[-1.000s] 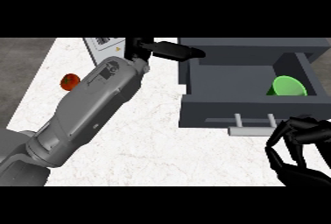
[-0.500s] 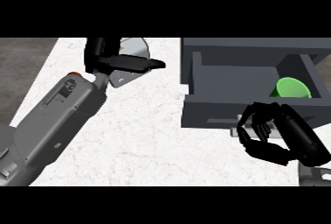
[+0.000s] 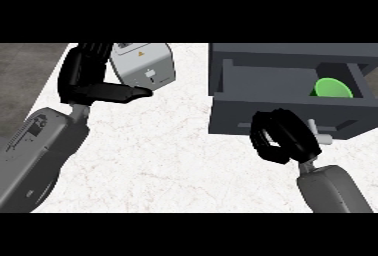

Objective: Pick up the cup, place it into the drawer and close the drawer

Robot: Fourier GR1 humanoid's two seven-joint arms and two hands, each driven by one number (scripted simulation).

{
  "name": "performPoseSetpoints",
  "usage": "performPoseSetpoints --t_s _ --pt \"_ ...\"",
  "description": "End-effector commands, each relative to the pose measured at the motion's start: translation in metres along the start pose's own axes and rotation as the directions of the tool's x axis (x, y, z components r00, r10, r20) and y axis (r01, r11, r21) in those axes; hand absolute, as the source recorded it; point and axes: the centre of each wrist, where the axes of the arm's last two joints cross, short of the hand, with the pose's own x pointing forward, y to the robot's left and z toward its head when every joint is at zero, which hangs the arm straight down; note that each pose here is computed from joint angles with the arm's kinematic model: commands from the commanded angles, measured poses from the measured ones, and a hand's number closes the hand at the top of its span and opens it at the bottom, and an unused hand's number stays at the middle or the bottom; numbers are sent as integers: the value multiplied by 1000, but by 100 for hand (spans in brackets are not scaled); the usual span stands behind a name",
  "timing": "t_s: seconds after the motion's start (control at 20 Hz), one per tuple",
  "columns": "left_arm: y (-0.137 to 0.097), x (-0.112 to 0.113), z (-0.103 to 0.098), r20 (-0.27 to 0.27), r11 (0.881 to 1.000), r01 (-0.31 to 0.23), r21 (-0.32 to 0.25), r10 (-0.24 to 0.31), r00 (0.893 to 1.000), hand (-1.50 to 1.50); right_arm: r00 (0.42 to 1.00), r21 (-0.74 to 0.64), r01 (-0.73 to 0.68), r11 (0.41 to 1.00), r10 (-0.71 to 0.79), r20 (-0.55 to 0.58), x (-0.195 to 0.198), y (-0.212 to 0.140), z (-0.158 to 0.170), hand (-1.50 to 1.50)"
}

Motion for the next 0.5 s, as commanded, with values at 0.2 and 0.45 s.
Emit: performPoseSetpoints --t_s 0.2,0.45 --pt "51 -12 33 -11 1000 1 11 0 1000 -150 998 38 -63 997 64 -26 -35 33 -58 150" --pt "59 -2 37 11 1000 15 3 -15 1000 -150 999 38 -31 999 32 -42 -55 35 -81 150"
